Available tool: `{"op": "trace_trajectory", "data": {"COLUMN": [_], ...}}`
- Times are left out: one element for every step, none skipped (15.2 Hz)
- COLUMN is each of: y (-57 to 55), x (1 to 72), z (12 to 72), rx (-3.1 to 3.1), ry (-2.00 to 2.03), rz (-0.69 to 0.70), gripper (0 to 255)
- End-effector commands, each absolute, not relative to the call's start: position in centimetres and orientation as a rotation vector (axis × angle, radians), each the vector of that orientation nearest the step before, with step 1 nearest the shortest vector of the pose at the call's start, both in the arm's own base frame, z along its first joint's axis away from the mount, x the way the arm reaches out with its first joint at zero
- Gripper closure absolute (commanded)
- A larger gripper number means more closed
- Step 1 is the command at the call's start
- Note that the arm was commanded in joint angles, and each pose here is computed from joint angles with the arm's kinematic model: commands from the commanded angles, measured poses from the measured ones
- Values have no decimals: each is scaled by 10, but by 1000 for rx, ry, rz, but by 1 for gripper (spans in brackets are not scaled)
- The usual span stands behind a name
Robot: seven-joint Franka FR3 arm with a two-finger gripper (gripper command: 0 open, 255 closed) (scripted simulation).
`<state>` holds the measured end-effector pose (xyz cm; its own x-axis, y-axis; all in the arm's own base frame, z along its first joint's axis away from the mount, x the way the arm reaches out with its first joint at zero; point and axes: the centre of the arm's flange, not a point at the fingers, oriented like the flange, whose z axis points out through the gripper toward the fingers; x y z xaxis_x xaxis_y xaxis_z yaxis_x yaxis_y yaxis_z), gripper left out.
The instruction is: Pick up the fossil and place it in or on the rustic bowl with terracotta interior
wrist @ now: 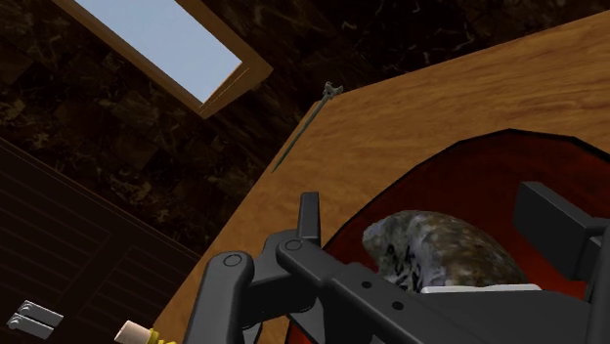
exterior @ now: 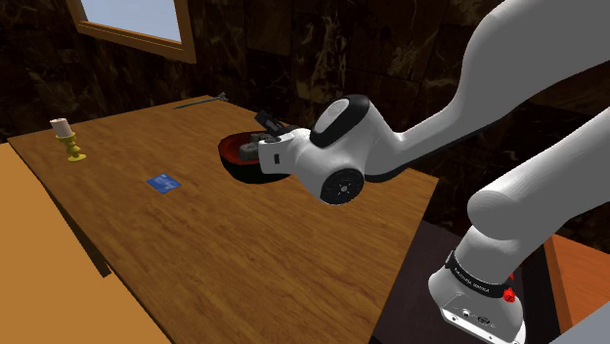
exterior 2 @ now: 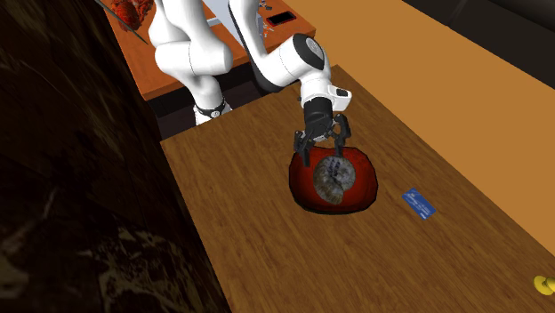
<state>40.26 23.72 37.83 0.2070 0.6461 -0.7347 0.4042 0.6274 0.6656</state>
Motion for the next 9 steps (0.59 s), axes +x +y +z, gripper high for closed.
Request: {"op": "trace_trajectory", "data": {"y": [237,243,249,255,259,259,259,259,259], "x": [403,391,379,367,358,358,358,358,358], "z": [378,380,382,383,385,385,385,385,385], "rx": [957,957,957,957,957,957,957,957,957], "ry": [1414,1414,1414,1414,1414,1414,1414,1414,1414], "rz": [210,210,210,210,210,210,210,210,210], "gripper": [0,0,0,0,0,0,0,0,0]}}
